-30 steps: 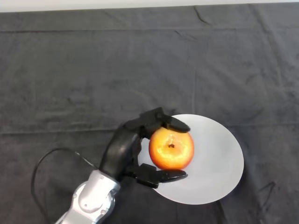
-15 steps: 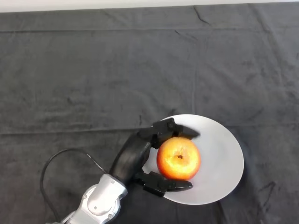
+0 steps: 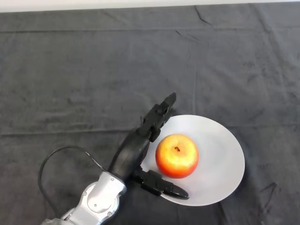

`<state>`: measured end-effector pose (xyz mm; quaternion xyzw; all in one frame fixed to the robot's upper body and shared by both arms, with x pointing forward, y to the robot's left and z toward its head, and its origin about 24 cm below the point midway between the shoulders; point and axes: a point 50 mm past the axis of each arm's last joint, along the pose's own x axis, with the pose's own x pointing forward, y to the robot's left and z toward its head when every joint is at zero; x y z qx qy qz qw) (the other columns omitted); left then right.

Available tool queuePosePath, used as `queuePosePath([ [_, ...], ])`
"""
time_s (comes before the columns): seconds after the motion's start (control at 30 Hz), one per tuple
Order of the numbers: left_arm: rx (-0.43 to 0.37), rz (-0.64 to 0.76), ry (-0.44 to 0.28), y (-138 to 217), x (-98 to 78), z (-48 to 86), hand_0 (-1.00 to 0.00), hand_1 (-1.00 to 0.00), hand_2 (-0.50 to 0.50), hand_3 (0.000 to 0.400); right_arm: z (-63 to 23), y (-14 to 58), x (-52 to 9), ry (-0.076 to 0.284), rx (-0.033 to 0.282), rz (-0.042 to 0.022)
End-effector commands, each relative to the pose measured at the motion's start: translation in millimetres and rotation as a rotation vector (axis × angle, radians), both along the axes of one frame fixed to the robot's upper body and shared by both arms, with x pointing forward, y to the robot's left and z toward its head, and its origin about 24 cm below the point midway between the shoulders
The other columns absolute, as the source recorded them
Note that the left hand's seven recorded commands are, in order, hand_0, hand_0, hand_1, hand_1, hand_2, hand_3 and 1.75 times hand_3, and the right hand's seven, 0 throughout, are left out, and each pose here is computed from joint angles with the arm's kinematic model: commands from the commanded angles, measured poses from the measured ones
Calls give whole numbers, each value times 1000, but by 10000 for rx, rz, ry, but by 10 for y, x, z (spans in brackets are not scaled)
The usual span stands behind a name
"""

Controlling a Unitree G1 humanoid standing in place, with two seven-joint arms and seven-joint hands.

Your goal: Move the apple to the plate

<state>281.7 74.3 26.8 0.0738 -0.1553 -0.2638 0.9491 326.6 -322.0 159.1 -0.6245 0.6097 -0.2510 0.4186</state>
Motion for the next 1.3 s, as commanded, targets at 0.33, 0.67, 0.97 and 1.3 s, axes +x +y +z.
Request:
queuePosePath([
  [0.33,163,862,-1076,441,173,218,0,0,0,0,39,-74,-35,-103,-96,-261],
  [0.67,-349,2008,-1614,728,202,305,0,0,0,0,39,-74,-35,-106,-95,-264],
  [0.97,-704,3032,-2034,1038,217,395,0,0,0,0,40,-73,-36,-108,-93,-267],
  [1.3,-1242,4656,-2602,1572,168,505,0,0,0,0,40,-73,-36,-111,-91,-270],
])
